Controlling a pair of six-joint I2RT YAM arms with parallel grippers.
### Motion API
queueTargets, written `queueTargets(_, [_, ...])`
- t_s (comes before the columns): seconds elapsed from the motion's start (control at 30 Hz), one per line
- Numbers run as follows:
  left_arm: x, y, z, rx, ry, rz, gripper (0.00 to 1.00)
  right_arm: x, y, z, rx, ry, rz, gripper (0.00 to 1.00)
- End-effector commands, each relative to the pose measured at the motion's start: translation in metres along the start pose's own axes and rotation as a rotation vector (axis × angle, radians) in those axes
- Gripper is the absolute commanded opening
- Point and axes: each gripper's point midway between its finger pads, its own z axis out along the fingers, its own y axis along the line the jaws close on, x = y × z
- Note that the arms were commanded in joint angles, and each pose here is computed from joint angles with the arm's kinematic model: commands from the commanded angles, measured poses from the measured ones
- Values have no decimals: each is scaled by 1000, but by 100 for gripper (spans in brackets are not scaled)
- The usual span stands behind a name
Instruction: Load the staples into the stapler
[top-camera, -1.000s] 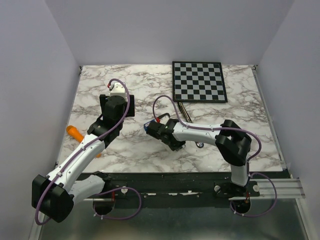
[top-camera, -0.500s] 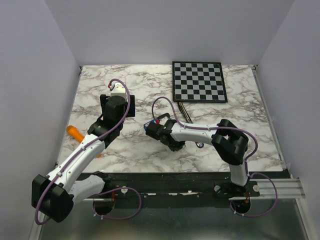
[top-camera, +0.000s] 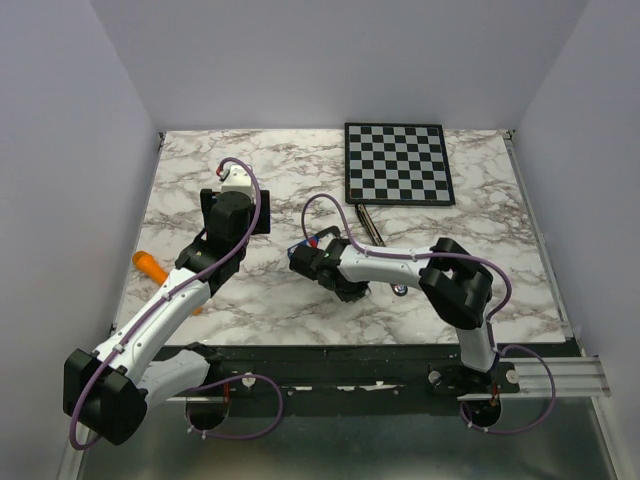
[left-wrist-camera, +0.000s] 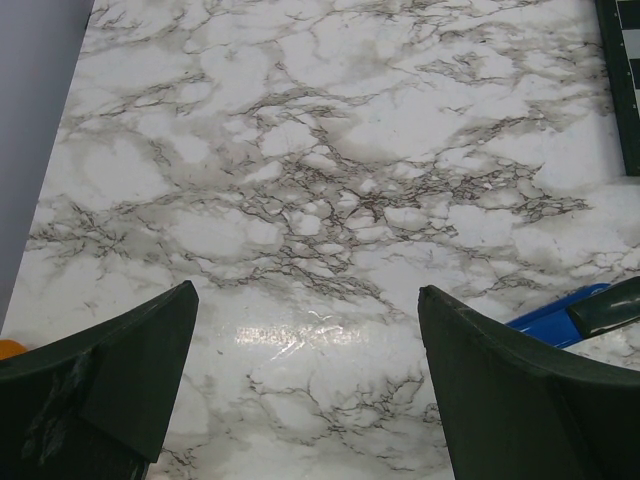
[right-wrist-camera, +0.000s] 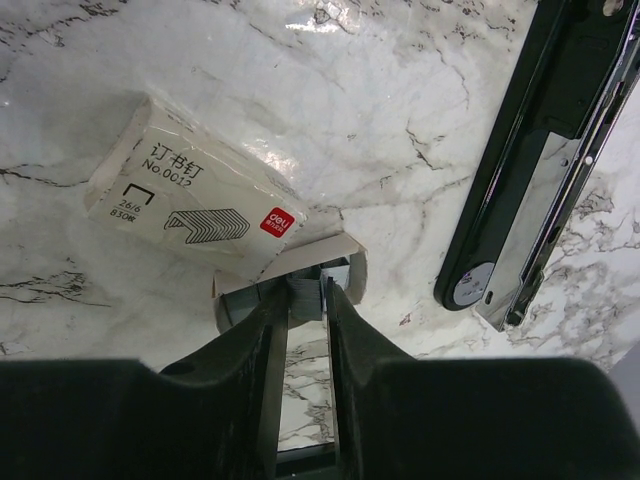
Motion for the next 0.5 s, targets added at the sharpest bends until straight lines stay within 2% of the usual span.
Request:
queueTargets(0.0, [-5, -6, -1, 26, -15, 1, 99, 2, 4, 9, 33, 19, -19, 29])
queueTargets(0.2, [-5, -6, -1, 29, -14, 1, 99, 0, 2, 7, 48, 16, -14, 29])
queueTargets(0.23, [-4, -6, -1, 28, -13, 0, 99, 0, 2, 7, 48, 16, -13, 24])
queueTargets(0.3, [-4, -6, -1, 27, -13, 1, 99, -2, 0, 4, 45, 7, -8, 20])
queueTargets(0.47, [-5, -7, -1, 30, -14, 0, 99, -11, -3, -6, 31, -30, 21, 18])
